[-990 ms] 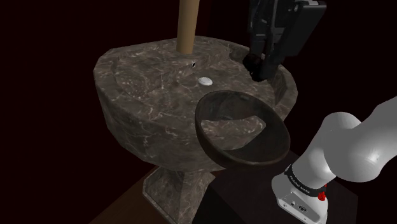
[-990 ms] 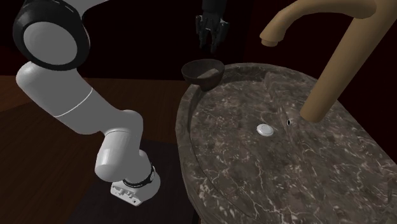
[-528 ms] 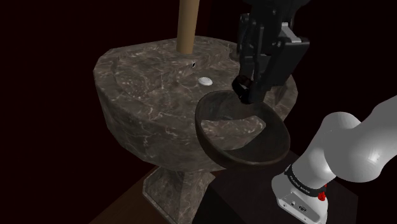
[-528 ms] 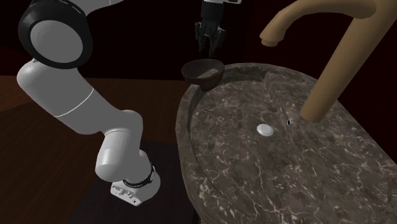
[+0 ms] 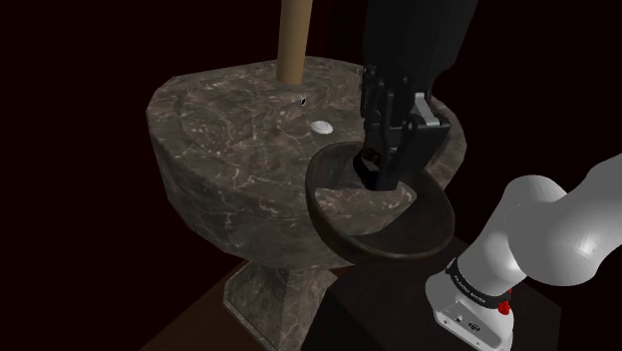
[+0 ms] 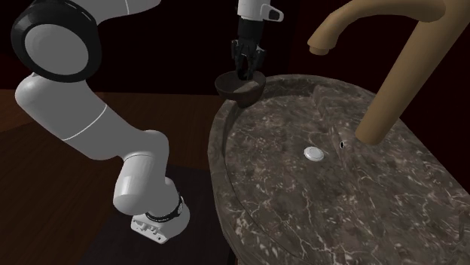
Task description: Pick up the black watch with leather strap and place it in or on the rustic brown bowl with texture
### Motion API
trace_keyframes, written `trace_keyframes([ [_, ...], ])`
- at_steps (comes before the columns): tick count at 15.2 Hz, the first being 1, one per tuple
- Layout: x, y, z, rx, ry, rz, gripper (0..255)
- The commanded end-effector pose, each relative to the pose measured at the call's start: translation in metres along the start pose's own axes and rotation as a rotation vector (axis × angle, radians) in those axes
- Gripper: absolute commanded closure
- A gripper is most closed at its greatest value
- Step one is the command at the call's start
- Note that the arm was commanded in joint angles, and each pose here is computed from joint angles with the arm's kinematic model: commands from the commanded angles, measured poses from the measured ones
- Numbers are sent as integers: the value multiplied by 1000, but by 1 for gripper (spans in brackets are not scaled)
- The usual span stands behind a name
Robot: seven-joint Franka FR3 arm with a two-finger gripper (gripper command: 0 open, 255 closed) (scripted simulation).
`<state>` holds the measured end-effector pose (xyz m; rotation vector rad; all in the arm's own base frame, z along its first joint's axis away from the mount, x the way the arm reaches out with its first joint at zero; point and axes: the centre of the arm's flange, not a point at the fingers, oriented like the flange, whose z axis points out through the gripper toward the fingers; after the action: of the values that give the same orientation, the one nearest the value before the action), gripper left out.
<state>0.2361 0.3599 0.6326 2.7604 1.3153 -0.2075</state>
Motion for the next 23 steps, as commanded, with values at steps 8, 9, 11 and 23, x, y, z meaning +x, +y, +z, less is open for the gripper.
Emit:
trace_keyframes([
  [8,1,0,3,0,0,0,0],
  [9,1,0,3,0,0,0,0],
  [11,1,0,3,0,0,0,0],
  [23,1,0,-47,0,1,0,0],
])
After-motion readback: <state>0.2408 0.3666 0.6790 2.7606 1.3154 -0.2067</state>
